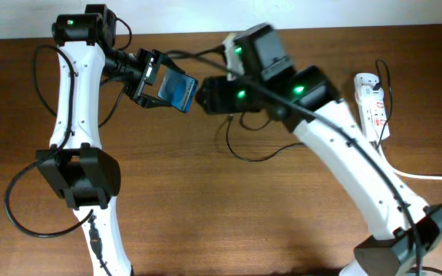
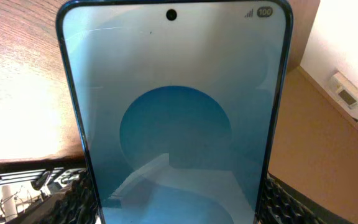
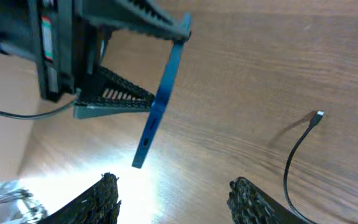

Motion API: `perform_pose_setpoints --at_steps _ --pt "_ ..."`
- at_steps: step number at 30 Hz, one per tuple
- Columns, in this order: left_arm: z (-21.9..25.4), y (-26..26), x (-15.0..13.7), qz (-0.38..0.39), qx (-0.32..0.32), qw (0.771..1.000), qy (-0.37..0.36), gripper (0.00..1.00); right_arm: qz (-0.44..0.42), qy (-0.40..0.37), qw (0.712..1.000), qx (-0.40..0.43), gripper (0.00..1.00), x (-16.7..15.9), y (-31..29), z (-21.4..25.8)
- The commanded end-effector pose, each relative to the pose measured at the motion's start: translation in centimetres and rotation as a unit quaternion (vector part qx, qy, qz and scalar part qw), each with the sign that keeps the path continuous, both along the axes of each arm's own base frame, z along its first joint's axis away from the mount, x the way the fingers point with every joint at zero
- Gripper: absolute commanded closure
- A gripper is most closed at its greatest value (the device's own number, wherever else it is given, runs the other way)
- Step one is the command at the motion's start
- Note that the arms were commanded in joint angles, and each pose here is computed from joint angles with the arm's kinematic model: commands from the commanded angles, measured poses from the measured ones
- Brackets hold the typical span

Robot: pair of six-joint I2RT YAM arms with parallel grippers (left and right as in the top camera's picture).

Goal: Plug charger to phone and switch on socket

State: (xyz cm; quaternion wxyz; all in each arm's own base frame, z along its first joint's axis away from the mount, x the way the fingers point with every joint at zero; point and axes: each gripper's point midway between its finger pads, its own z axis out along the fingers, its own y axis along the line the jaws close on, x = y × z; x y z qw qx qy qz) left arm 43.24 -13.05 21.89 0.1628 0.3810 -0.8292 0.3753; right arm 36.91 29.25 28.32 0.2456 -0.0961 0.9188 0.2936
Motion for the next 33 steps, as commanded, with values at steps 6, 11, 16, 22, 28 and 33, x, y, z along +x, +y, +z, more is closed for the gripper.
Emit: perform_pose_setpoints --at_steps 6,11,16,22,28,33 --pt "1.8 -2.7 -1.0 -0.021 -0.009 1.0 -0.014 1.0 -0.056 -0.03 0.998 -0.004 0.46 3.8 4.3 -3.2" --pt "2.1 -2.9 -1.0 -0.023 -0.018 0.999 -0.014 1.0 -0.057 -0.022 0.998 -0.011 0.61 4.1 4.5 -4.3" --pt "2.1 -2.9 -1.0 -0.023 -0.018 0.999 -0.014 1.0 -0.054 -0.016 0.998 -0.017 0.71 3.7 4.6 -4.6" --pt "2.1 -2.9 -1.0 -0.023 -0.018 0.999 -0.014 1.0 -0.054 -0.015 0.998 -0.017 0.8 3.7 4.6 -4.6" --pt "2.1 -2.9 -1.0 -0.023 -0.018 0.999 -0.014 1.0 -0.056 -0.017 0.998 -0.015 0.96 3.8 4.5 -4.5" --pt "2.1 -2.9 -0.7 -0.091 -0.016 0.99 -0.103 0.97 -0.112 -0.01 0.994 -0.01 0.96 6.7 -1.4 -3.4"
